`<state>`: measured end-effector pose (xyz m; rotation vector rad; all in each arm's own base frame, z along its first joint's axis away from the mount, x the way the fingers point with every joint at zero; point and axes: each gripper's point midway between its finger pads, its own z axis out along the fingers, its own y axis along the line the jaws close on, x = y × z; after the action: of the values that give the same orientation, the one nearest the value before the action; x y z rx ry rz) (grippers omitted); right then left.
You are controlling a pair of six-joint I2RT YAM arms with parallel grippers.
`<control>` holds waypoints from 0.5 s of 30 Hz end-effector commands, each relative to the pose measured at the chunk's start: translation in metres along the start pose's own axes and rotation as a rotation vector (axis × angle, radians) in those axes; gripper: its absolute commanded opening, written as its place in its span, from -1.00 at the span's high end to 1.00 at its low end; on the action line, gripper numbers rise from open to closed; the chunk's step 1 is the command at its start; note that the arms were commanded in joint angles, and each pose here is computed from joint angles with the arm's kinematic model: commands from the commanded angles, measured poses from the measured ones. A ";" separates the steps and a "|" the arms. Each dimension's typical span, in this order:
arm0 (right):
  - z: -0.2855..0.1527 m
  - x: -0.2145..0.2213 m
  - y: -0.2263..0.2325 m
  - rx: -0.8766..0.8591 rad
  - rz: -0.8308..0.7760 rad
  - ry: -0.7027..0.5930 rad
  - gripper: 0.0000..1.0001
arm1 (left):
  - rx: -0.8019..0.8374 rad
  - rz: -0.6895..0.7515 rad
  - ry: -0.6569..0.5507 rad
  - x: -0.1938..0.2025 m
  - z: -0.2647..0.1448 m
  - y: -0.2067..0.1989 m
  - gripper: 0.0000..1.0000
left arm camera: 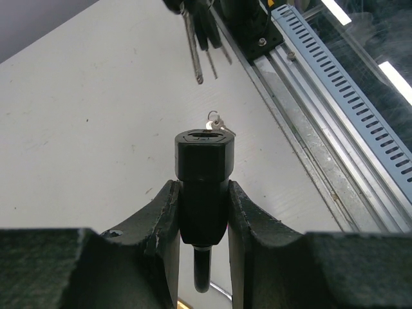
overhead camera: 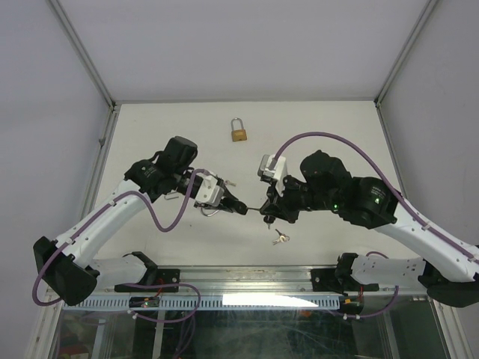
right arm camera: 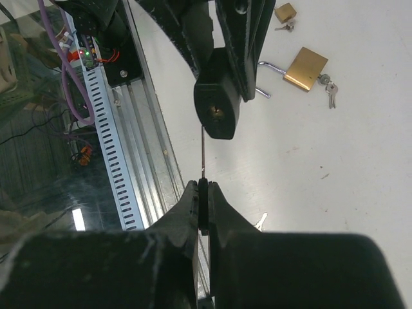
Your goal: Unlock with the key
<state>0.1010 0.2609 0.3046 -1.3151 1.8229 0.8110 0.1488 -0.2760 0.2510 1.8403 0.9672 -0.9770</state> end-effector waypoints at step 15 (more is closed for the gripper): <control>0.001 -0.013 0.009 -0.048 -0.072 -0.110 1.00 | 0.040 0.216 -0.089 -0.055 0.000 0.011 1.00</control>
<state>0.0969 0.2621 0.2959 -1.3449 1.7709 0.8319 0.1416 -0.2854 0.2748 1.8871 0.8448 -0.9491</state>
